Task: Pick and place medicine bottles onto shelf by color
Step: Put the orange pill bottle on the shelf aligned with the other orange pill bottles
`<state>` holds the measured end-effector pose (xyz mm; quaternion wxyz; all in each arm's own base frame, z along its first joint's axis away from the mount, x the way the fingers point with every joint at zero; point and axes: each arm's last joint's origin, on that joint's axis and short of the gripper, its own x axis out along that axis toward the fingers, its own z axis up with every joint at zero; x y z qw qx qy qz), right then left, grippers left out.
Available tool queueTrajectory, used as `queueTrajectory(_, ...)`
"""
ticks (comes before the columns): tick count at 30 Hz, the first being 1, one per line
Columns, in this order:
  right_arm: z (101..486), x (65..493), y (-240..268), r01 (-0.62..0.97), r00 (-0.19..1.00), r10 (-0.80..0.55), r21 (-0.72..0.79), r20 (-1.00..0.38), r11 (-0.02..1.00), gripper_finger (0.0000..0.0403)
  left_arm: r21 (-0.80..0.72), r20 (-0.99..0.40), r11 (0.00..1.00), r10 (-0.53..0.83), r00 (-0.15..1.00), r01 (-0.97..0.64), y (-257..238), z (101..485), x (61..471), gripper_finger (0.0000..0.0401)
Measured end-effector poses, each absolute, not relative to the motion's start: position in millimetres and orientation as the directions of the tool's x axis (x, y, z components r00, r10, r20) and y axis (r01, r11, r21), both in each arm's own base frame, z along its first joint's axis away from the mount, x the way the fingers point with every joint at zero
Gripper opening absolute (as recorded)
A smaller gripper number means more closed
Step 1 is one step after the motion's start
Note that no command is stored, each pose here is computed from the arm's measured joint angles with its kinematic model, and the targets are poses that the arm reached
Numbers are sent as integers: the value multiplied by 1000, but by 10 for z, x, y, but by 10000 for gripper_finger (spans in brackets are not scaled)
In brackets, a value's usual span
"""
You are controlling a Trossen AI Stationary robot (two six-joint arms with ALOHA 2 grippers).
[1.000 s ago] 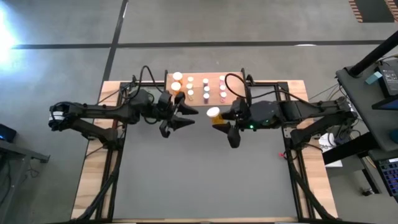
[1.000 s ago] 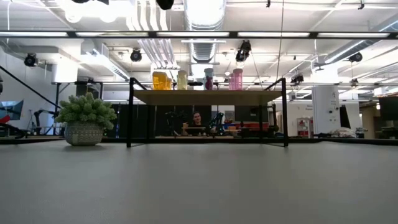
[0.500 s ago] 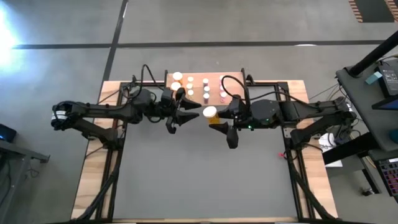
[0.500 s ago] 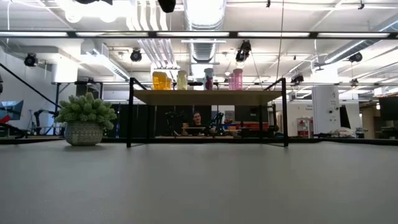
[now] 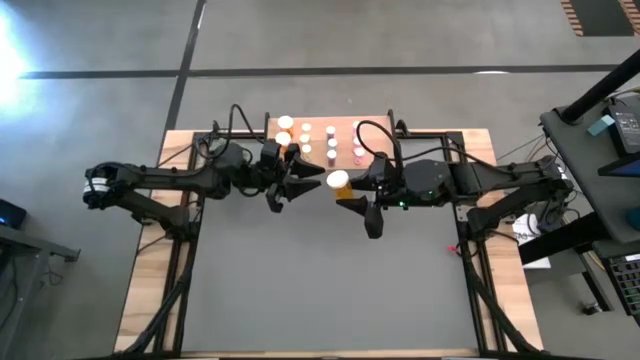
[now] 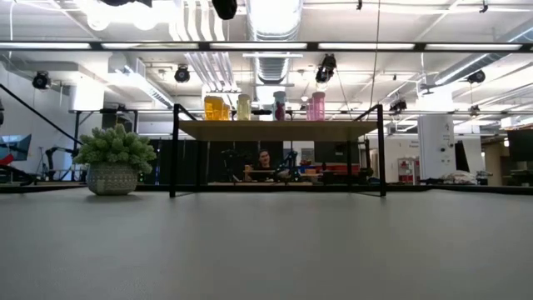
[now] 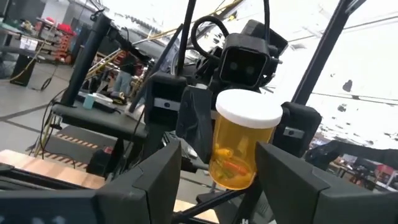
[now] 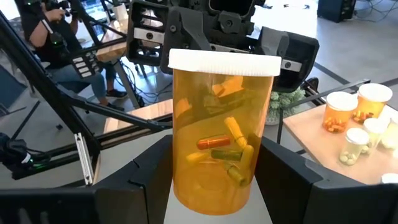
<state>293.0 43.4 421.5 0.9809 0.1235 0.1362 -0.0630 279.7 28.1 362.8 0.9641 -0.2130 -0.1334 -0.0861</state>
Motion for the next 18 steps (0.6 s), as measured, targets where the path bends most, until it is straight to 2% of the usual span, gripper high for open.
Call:
queueTrajectory(4, 4215, 2930, 434, 158, 955, -90, 225, -283, 962, 192, -356, 357, 902, -112, 927, 246, 279, 3691, 2775, 190)
queueTrajectory(8, 4215, 2930, 434, 158, 955, -91, 225, -283, 962, 192, -223, 372, 952, -114, 921, 208, 280, 3699, 2777, 190)
queueTrajectory(14, 4210, 2930, 432, 165, 953, -98, 222, -285, 961, 192, -231, 353, 951, -115, 928, 205, 283, 3672, 2800, 190)
queueTrajectory(18, 4196, 2932, 432, 167, 952, -99, 220, -290, 961, 192, -269, 334, 912, -212, 919, 308, 257, 3641, 2816, 190)
